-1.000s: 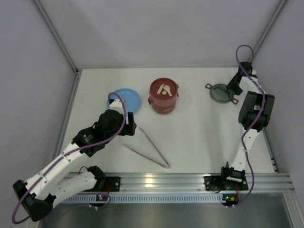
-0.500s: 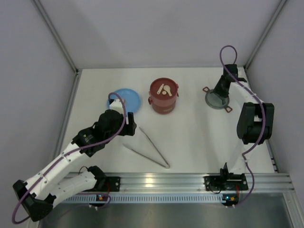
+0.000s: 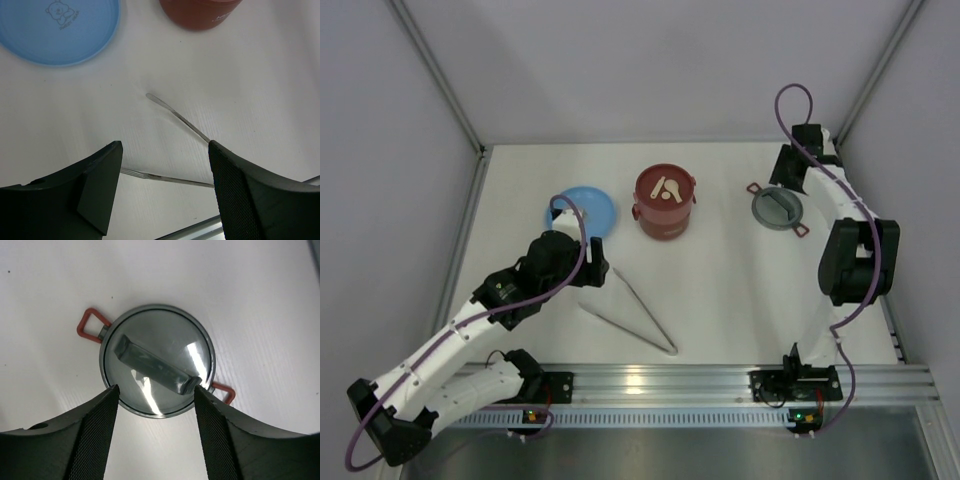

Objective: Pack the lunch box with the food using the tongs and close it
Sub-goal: Pick up the cover from the center of the board.

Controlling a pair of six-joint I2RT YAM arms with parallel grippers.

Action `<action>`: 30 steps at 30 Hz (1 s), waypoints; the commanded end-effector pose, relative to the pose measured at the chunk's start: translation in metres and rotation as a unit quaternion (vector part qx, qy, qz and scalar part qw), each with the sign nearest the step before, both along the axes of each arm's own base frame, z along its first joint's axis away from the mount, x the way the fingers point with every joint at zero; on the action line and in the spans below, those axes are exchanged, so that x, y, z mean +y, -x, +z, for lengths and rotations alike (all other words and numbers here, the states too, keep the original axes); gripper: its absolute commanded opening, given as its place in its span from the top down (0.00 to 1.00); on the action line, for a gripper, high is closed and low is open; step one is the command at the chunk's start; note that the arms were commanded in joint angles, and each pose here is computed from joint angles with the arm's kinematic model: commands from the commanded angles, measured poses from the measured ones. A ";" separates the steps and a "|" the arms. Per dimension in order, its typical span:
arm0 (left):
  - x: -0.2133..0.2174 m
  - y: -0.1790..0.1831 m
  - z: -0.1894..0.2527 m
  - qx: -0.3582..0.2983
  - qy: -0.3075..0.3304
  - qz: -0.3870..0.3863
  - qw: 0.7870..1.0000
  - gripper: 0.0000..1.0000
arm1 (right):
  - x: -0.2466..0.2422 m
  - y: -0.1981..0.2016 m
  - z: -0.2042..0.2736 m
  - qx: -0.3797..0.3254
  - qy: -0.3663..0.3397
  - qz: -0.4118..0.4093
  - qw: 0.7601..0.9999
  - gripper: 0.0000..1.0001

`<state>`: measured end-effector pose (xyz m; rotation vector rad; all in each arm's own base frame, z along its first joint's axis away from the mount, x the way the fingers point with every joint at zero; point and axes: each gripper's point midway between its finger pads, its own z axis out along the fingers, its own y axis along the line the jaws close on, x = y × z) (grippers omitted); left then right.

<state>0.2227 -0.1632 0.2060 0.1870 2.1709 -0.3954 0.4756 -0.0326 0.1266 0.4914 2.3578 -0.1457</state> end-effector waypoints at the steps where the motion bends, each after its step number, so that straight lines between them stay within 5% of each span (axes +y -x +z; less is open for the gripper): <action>1: -0.009 -0.005 0.007 -0.016 0.011 -0.014 1.000 0.26 | -0.015 -0.015 0.019 -0.011 0.059 0.014 0.998 0.38; 21: -0.017 -0.005 0.000 -0.001 0.009 -0.031 0.999 0.26 | -0.008 -0.015 -0.063 0.086 0.066 0.092 0.990 0.30; 30: -0.015 -0.005 0.001 -0.003 0.006 -0.027 1.000 0.26 | 0.009 -0.014 -0.071 0.090 0.016 0.100 0.991 0.40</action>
